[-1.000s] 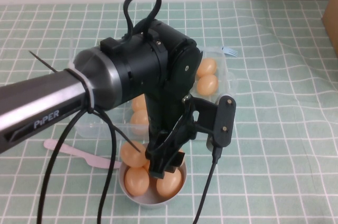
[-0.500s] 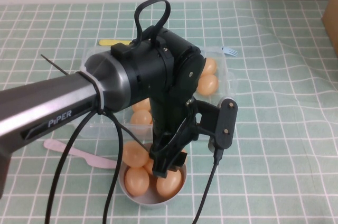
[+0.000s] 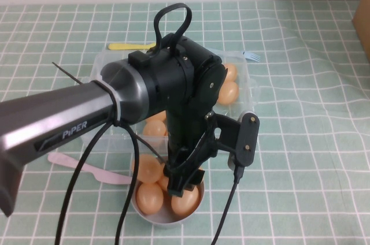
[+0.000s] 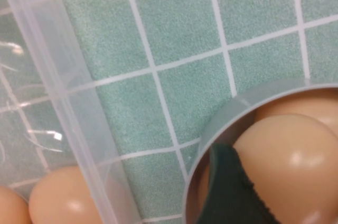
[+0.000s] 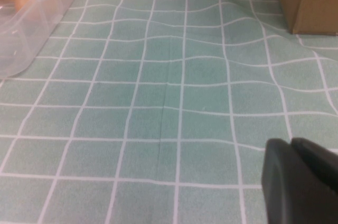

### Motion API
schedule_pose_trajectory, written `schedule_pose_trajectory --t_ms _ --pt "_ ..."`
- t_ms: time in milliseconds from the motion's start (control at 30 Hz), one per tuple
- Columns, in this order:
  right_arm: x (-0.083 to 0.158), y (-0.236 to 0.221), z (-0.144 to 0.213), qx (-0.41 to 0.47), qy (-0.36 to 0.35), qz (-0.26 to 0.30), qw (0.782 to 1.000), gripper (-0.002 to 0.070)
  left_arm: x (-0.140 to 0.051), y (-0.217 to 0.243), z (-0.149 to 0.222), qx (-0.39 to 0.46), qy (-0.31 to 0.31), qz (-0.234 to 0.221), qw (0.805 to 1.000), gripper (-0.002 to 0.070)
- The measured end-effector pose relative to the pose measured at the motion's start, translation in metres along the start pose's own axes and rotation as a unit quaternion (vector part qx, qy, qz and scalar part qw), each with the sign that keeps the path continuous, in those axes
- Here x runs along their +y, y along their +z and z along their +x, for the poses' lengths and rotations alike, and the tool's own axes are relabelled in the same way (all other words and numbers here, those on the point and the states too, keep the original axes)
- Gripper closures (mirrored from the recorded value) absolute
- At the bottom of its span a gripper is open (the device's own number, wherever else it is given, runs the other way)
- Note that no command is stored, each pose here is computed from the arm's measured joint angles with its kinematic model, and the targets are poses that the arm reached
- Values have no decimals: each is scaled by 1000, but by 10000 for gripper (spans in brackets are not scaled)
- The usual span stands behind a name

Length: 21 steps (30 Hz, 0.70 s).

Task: Take an egg out of the egg box
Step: Place the egg in the bowl

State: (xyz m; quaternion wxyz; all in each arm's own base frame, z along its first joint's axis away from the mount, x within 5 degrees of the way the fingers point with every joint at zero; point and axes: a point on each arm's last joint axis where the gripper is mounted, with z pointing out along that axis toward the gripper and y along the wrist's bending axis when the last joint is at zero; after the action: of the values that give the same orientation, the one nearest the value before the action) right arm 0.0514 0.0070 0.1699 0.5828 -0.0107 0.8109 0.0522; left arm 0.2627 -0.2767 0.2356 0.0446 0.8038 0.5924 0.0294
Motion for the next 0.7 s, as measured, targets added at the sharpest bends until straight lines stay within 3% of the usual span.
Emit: schedule_pose_trajectory --t_ms 567,700 --pt "0 0 0 0 0 0 1000 694 3 6 0 9 2 -3 1000 321" --pt "0 0 0 0 0 0 1000 694 3 6 0 9 -14 -4 1000 270"
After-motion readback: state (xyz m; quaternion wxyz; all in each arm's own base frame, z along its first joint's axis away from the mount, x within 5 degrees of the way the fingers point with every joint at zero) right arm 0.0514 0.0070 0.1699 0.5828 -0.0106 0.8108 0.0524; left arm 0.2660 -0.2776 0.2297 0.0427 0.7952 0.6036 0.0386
